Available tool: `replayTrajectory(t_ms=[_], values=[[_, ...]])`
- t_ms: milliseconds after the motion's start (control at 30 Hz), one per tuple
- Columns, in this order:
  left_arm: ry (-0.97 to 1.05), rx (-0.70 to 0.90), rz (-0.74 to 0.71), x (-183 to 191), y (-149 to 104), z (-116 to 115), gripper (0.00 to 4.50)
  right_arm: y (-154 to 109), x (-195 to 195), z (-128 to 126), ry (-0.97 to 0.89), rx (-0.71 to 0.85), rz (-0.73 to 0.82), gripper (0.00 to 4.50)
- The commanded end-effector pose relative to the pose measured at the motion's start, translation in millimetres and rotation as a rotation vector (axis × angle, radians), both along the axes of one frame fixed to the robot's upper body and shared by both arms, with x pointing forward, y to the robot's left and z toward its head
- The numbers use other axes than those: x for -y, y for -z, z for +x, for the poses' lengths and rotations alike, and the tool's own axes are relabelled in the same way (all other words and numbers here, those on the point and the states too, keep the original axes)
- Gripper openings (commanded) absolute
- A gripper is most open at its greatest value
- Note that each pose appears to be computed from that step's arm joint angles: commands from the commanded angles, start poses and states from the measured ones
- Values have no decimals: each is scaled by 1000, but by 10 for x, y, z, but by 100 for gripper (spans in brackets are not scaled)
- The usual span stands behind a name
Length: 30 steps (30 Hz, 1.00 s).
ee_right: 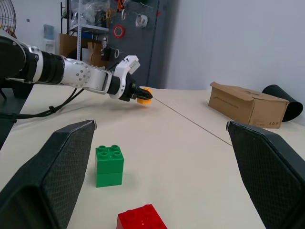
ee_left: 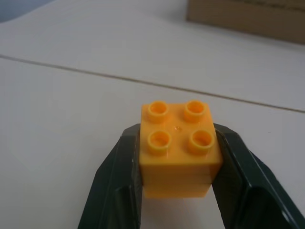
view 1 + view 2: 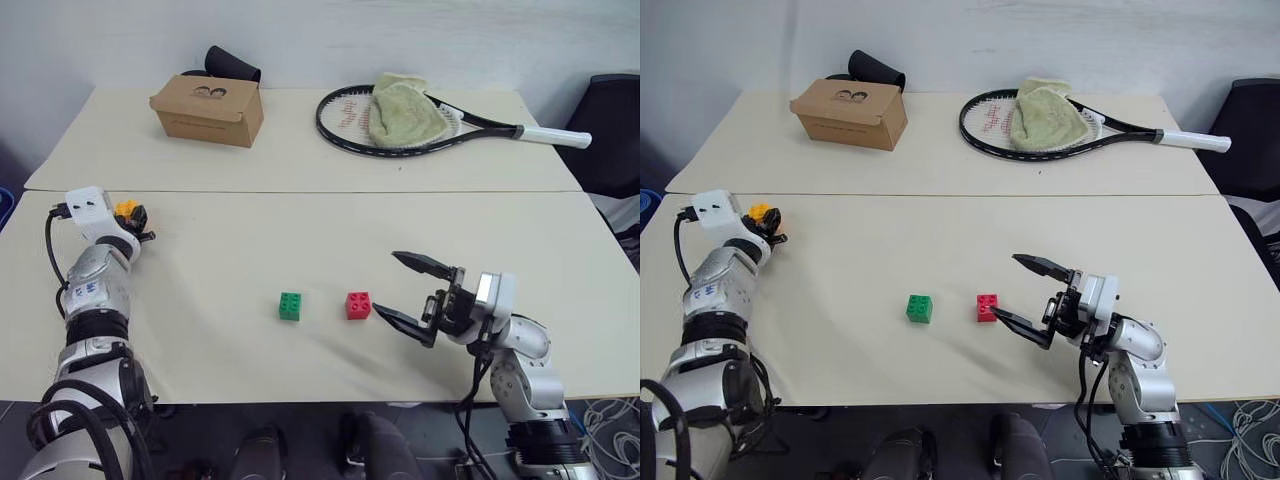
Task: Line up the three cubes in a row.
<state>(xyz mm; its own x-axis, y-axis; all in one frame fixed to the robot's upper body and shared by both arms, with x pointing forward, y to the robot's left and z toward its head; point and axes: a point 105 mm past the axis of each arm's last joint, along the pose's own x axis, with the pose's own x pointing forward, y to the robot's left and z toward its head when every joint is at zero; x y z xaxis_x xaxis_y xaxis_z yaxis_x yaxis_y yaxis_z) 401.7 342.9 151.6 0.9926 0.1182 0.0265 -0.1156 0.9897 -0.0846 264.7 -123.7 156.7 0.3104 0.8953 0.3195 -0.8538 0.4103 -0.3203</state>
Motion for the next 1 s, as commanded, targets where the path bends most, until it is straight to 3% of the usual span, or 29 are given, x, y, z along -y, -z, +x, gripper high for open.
replayTrajectory(t_ms=[33,133,200,367,500,733,1000], values=[[374,148,152,231,-410,-321,151,-109,39,-17,8,42,-21,450],[775,154,340,613,-449,-720,151,-117,79,-12,9,35,-41,450],[956,115,392,770,-391,-912,151,-122,109,-15,11,32,-50,450],[1405,-134,679,1026,-31,-1273,151,-91,365,-105,36,-5,-125,450],[1557,-167,702,1099,119,-1223,151,-77,415,-116,32,-13,-152,450],[1633,-168,720,1242,239,-997,151,-118,470,-168,49,-8,-165,450],[1728,-193,659,1372,320,-1044,151,-156,522,-242,83,-10,-175,450]])
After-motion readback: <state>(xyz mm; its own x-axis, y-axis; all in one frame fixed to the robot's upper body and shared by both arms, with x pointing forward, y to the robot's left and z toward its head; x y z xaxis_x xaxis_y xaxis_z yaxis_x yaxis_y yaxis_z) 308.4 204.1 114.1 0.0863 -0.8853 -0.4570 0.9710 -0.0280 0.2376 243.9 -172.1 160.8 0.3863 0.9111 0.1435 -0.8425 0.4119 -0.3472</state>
